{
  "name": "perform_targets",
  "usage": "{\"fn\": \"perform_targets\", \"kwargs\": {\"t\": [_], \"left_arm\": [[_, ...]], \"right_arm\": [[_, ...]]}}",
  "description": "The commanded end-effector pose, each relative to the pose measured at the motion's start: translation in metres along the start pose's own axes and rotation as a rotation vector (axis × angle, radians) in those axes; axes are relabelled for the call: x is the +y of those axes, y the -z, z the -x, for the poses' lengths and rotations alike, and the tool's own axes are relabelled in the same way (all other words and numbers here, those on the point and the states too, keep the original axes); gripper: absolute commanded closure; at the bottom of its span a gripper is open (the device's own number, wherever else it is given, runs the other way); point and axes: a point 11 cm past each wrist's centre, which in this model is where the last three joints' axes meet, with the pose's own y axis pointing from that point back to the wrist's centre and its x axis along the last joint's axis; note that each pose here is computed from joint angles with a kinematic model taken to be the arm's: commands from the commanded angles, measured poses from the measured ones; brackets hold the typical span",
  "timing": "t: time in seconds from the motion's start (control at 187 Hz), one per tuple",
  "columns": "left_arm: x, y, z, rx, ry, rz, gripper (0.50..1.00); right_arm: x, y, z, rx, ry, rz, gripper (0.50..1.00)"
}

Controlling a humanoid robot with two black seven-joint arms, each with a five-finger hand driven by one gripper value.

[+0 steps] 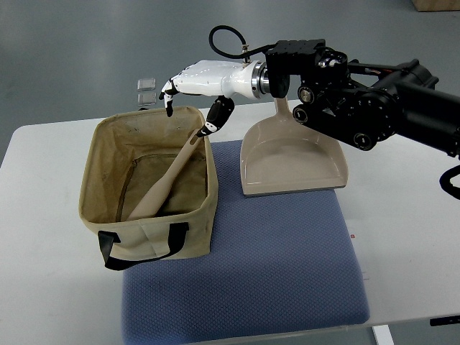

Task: Put pink broom in yellow bag with right hand

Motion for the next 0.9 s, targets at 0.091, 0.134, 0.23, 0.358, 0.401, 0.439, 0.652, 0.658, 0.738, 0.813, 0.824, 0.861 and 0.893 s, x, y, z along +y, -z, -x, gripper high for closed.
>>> {"fn": "perform_targets", "kwargs": {"t": [0.091, 0.134, 0.23, 0.358, 0.401, 0.439, 0.652, 0.658, 0.738, 0.813, 0.824, 0.861, 0.893], "left_arm": [[0.000, 0.000, 0.000, 0.000, 0.001, 0.000, 0.500], [0.000, 0.000, 0.000, 0.000, 0.000, 0.000, 0.500], [0.000, 0.000, 0.000, 0.000, 0.001, 0.000, 0.500], [0.000, 0.000, 0.000, 0.000, 0.000, 0.000, 0.500], [0.000, 0.000, 0.000, 0.000, 0.000, 0.000, 0.500], [0.000, 0.000, 0.000, 0.000, 0.000, 0.000, 0.500], [0.000, 0.000, 0.000, 0.000, 0.000, 0.000, 0.500], [0.000, 0.000, 0.000, 0.000, 0.000, 0.000, 0.500], [0.000, 0.000, 0.000, 0.000, 0.000, 0.000, 0.500], [0.000, 0.000, 0.000, 0.000, 0.000, 0.000, 0.500], [0.000, 0.000, 0.000, 0.000, 0.000, 0.000, 0.500], [0.000, 0.000, 0.000, 0.000, 0.000, 0.000, 0.500], [0.000, 0.000, 0.000, 0.000, 0.000, 0.000, 0.500]], "right_arm": [[0.024, -0.025, -0.019, -0.222, -0.181, 0.023, 0.609], [0.034, -0.036, -0.019, -0.297, -0.234, 0.037, 0.607], [0.058, -0.062, -0.012, -0.479, -0.359, 0.063, 0.607], [0.092, -0.094, 0.001, -0.731, -0.549, 0.089, 0.607], [0.104, -0.103, 0.005, -0.817, -0.622, 0.095, 0.607], [0.112, -0.110, 0.010, -0.883, -0.673, 0.099, 0.607], [0.158, -0.145, 0.057, -1.222, -0.954, 0.145, 0.585], [0.158, -0.145, 0.057, -1.222, -0.954, 0.145, 0.585], [0.167, -0.151, 0.074, -1.326, -1.028, 0.160, 0.583], [0.175, -0.158, 0.093, -1.409, -1.084, 0.191, 0.576], [0.175, -0.159, 0.094, -1.419, -1.091, 0.194, 0.576], [0.178, -0.162, 0.101, -1.456, -1.111, 0.204, 0.576], [0.182, -0.165, 0.108, -1.490, -1.132, 0.214, 0.574]]}}
